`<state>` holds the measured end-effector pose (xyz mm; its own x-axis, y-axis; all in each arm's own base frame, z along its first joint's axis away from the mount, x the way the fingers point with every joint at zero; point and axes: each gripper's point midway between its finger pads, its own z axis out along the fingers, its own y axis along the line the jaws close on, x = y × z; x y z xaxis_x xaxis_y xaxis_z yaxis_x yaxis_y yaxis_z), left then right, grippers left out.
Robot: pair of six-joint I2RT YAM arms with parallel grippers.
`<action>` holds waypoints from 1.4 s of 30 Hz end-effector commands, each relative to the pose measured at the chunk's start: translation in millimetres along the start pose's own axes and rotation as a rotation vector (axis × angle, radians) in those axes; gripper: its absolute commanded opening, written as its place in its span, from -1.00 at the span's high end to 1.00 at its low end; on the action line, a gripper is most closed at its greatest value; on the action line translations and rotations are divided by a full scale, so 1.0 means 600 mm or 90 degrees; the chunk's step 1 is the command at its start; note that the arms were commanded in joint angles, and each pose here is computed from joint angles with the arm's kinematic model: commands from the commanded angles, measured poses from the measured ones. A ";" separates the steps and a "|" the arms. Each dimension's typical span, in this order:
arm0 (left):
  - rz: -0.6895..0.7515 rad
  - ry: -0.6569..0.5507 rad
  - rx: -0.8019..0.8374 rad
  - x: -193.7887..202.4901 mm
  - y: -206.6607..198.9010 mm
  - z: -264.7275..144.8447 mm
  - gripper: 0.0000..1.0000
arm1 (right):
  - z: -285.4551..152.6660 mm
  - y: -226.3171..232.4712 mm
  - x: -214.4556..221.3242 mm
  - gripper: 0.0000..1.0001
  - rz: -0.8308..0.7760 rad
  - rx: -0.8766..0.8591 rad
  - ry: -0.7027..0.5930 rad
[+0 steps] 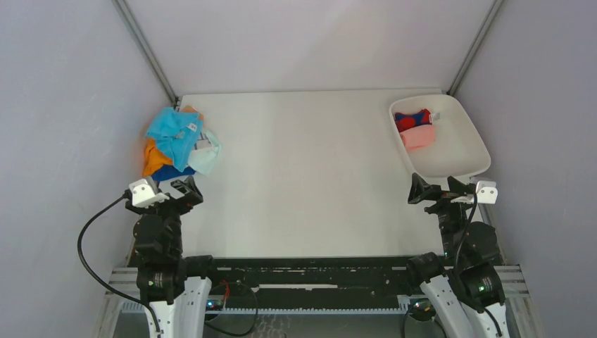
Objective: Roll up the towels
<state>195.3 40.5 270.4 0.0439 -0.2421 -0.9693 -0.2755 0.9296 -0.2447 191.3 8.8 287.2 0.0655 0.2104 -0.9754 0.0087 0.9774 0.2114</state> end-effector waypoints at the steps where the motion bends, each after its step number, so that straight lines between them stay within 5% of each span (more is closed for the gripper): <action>1: -0.012 -0.016 -0.002 -0.017 -0.004 0.004 -1.00 | 0.004 0.004 -0.009 -1.00 -0.002 -0.005 -0.014; 15: 0.007 0.055 -0.082 -0.027 0.010 0.057 -1.00 | -0.005 0.018 -0.017 -1.00 0.012 -0.039 -0.029; 23: 0.073 0.179 -0.191 -0.007 0.032 0.171 -1.00 | -0.013 0.027 -0.020 -1.00 0.015 -0.063 -0.039; 31: -0.064 0.192 -0.216 -0.012 0.074 0.321 -0.99 | -0.012 0.028 -0.016 -1.00 0.010 -0.067 -0.037; 42: -0.129 0.208 -0.259 0.027 0.119 0.507 -0.88 | 0.001 0.021 -0.002 -0.99 -0.010 -0.046 -0.011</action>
<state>428.9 172.1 203.5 -0.2544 -0.5223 -0.8139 -0.6595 0.7093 -0.2490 186.4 21.5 289.5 0.0786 0.2168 -0.9731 -0.0715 0.9748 0.2114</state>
